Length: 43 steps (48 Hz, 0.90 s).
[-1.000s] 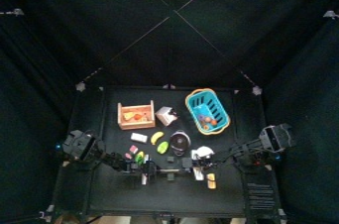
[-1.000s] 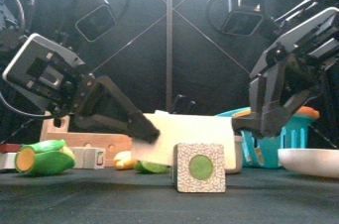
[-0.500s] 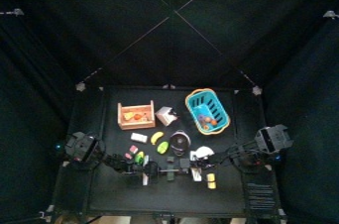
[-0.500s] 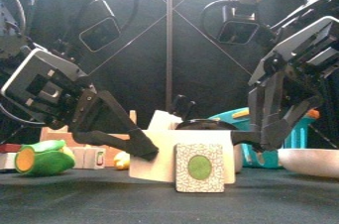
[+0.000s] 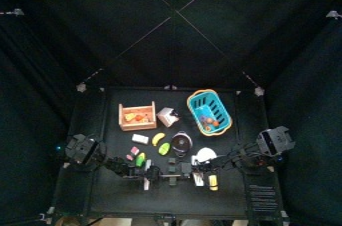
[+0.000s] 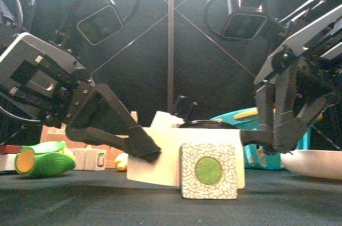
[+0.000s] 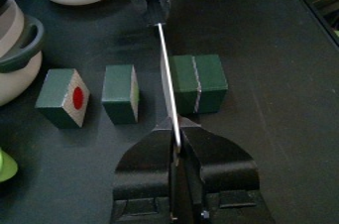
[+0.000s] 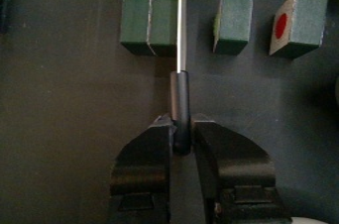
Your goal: Cut sushi piece
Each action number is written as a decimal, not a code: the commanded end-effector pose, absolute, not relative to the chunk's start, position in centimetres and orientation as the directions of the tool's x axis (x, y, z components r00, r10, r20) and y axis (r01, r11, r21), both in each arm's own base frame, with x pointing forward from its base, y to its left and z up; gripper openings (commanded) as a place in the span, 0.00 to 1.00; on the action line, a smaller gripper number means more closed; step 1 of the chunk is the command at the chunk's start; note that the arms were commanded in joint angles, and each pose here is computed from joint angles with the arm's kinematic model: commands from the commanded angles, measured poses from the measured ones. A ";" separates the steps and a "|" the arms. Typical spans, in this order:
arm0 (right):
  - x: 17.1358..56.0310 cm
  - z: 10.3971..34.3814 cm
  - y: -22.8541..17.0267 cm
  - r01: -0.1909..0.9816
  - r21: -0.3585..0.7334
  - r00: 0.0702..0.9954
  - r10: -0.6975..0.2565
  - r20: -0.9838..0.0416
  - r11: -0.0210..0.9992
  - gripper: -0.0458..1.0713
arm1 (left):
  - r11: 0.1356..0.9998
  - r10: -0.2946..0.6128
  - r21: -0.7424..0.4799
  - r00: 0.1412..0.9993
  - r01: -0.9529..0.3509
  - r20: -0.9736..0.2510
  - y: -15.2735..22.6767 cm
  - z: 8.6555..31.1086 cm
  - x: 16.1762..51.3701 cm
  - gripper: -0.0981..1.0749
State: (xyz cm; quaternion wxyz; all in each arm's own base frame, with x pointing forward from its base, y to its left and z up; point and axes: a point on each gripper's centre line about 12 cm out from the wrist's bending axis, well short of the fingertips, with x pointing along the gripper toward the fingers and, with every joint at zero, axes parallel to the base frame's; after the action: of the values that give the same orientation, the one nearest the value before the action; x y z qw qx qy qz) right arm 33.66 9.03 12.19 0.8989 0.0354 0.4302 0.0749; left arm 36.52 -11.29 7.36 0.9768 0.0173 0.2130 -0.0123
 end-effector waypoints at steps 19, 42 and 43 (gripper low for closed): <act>34.4 16.4 9.0 -0.123 0.126 0.686 0.176 -0.706 0.984 0.45 | 0.998 -0.024 0.051 0.957 0.040 -0.290 -11.1 12.5 37.6 0.45; 33.9 18.5 8.6 -0.123 0.113 0.686 0.167 -0.708 0.986 0.45 | 0.996 -0.001 0.089 0.964 0.026 -0.266 -10.6 13.4 37.5 0.45; 33.8 18.6 8.6 -0.124 0.114 0.685 0.168 -0.709 0.986 0.45 | 0.996 0.004 0.086 0.965 0.019 -0.262 -10.5 13.5 37.6 0.45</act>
State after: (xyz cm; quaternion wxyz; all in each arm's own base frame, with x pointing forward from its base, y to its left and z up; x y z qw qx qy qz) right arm 32.85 8.65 15.72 0.9014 0.0190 0.4254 0.0782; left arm 36.83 -11.23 11.60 0.9848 0.0547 0.1637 -0.0213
